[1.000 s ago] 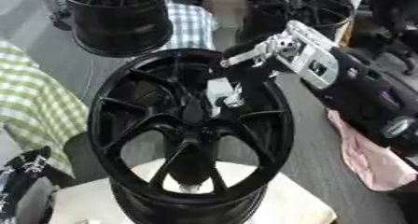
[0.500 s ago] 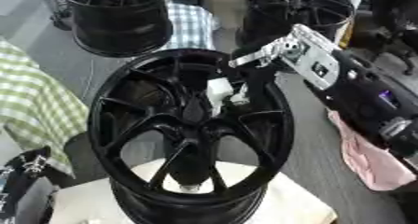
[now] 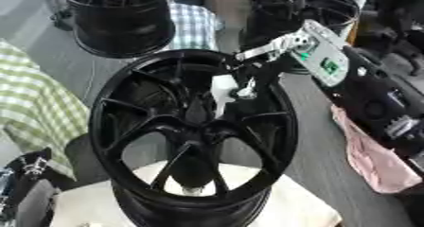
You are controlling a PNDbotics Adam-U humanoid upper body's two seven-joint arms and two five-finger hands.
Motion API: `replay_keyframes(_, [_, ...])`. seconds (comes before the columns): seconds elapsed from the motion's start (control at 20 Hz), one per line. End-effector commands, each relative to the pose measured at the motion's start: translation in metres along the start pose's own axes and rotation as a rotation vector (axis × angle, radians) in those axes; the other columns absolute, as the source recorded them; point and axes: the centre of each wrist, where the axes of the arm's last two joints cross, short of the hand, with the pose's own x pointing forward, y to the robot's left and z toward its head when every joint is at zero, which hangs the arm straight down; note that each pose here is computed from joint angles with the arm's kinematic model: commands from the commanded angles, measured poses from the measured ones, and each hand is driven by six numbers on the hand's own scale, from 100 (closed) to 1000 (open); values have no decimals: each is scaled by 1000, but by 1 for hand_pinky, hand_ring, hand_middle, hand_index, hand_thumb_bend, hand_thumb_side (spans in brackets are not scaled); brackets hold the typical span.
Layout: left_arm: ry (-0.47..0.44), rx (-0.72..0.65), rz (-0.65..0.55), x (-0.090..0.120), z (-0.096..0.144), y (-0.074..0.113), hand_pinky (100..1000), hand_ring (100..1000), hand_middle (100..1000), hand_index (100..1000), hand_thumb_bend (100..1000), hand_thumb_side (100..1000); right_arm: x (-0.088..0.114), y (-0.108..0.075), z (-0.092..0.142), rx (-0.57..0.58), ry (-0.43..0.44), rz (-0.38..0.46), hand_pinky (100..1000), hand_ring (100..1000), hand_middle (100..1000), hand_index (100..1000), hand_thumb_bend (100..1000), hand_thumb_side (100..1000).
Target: Pull the pin out of the wheel hub.
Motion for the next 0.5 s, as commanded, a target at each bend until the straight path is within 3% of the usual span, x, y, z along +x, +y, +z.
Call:
replay_keyframes(0.05, [-31, 9, -20, 10, -4, 8, 700, 666, 645, 754, 378, 604, 9, -21, 18, -95, -19, 23, 788, 694, 437, 585, 114, 447])
replay_keyframes(0.25, [-27, 13, -21, 9, -4, 9, 700, 666, 645, 754, 378, 603, 16, -34, 37, -176, -43, 18, 782, 679, 420, 570, 101, 433])
replay_keyframes(0.5, [-22, 20, -24, 7, -2, 12, 700, 666, 645, 754, 379, 603, 19, -54, 86, -325, -37, 2, 775, 655, 387, 539, 100, 409])
